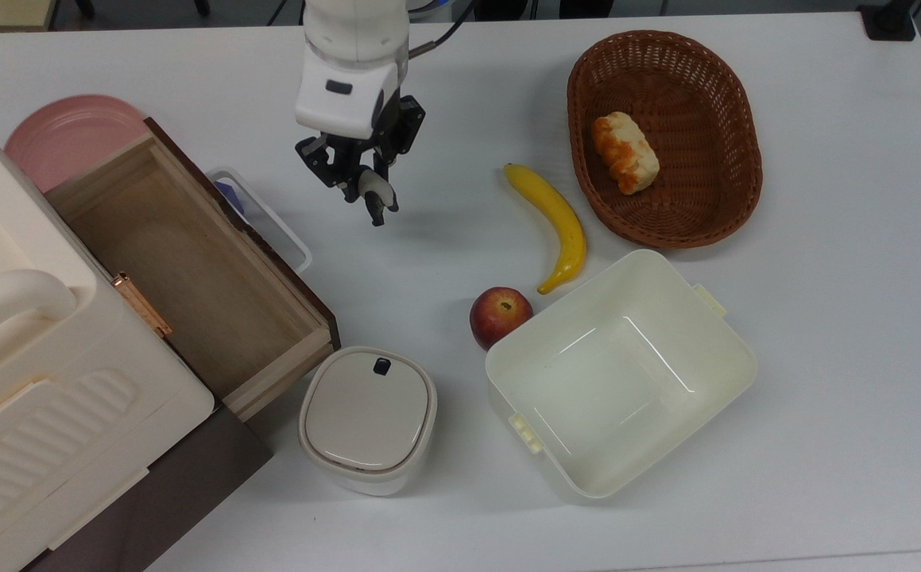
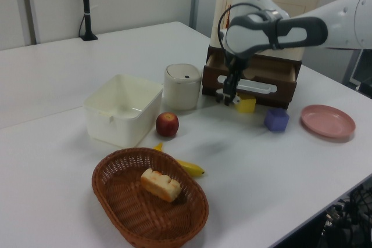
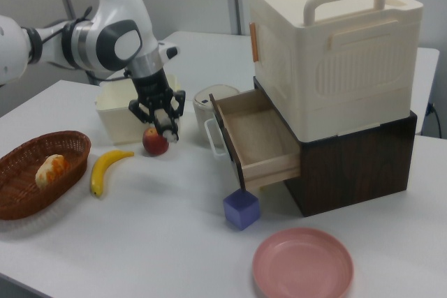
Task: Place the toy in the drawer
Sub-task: 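Carry the held panda toy over the open wooden drawer, then lower the panda toy into the drawer and open the gripper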
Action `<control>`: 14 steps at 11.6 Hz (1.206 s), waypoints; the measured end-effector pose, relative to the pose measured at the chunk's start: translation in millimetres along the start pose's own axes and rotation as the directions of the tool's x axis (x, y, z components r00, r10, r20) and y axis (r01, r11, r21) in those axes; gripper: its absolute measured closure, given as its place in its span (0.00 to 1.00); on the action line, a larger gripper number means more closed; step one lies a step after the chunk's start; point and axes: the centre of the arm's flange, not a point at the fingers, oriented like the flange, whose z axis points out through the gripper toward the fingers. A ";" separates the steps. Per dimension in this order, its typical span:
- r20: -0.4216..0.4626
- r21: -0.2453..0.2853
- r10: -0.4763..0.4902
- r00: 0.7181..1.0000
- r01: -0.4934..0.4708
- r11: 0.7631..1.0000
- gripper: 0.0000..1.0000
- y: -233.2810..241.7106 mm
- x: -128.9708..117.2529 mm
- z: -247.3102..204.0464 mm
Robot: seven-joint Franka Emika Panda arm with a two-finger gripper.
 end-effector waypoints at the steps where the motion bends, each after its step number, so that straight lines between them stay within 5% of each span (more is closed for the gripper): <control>1: -0.042 0.012 0.036 0.998 -0.036 0.999 0.61 7.7 2.8 -14.7; 7: -0.170 0.011 0.252 0.953 -0.254 0.967 0.61 104.8 -37.2 -67.0; 14: -0.225 -0.028 0.380 0.897 -0.396 0.918 0.61 184.9 -75.8 -50.3</control>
